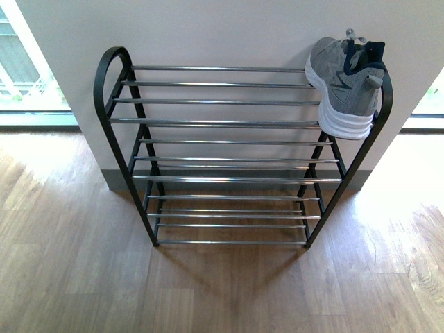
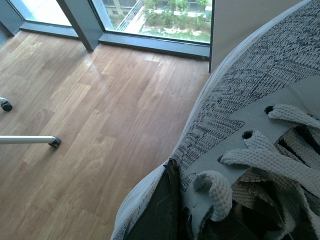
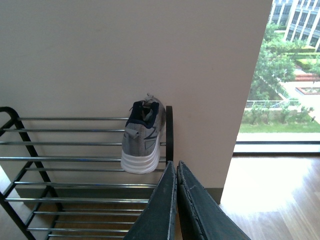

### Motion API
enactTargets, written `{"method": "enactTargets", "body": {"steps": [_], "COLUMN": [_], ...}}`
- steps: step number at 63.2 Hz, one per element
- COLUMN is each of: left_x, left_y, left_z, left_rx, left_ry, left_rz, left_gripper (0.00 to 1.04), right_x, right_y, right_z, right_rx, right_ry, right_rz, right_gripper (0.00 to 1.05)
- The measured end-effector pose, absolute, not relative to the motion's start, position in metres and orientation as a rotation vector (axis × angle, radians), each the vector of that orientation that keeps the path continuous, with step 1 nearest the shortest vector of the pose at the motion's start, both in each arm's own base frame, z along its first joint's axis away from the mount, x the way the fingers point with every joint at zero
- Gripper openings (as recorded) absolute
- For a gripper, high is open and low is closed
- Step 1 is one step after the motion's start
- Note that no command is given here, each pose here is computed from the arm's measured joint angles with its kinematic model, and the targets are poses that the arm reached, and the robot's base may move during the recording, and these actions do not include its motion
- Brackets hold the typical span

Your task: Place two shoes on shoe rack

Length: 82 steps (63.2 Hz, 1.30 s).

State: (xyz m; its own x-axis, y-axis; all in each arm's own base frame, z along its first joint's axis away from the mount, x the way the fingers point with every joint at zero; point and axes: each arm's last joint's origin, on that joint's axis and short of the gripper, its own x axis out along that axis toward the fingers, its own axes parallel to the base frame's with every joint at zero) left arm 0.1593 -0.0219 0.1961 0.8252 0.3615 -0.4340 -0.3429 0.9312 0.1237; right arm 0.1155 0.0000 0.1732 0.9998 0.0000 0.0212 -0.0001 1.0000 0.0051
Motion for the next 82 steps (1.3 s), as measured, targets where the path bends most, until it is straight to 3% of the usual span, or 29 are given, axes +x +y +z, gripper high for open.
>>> {"method": "enactTargets", "body": {"steps": [50, 65, 79, 82], "left_x": [0.159, 0.159, 0.159, 0.159], "left_y": [-0.022, -0.022, -0.022, -0.022], "left_z": [0.196, 0.196, 0.196, 0.196], "left_rx": [0.041, 0.041, 0.042, 0.042], "left_ry": [0.469, 0.469, 0.467, 0.468], "left_rz": [0.374, 0.375, 0.382, 0.38], "left_gripper": [0.01, 0.01, 0.01, 0.01], "right_x": [0.097, 0.097, 0.097, 0.097], "right_y": [0.0, 0.0, 0.0, 0.0], "right_z": [0.17, 0.17, 0.17, 0.17], "right_rx": [0.003, 0.003, 0.003, 0.003], "right_ry": [-0.017, -0.017, -0.017, -0.017], "right_rz": [0.0, 0.002, 0.004, 0.004], "right_gripper": [0.03, 0.59, 0.95, 0.97]}}
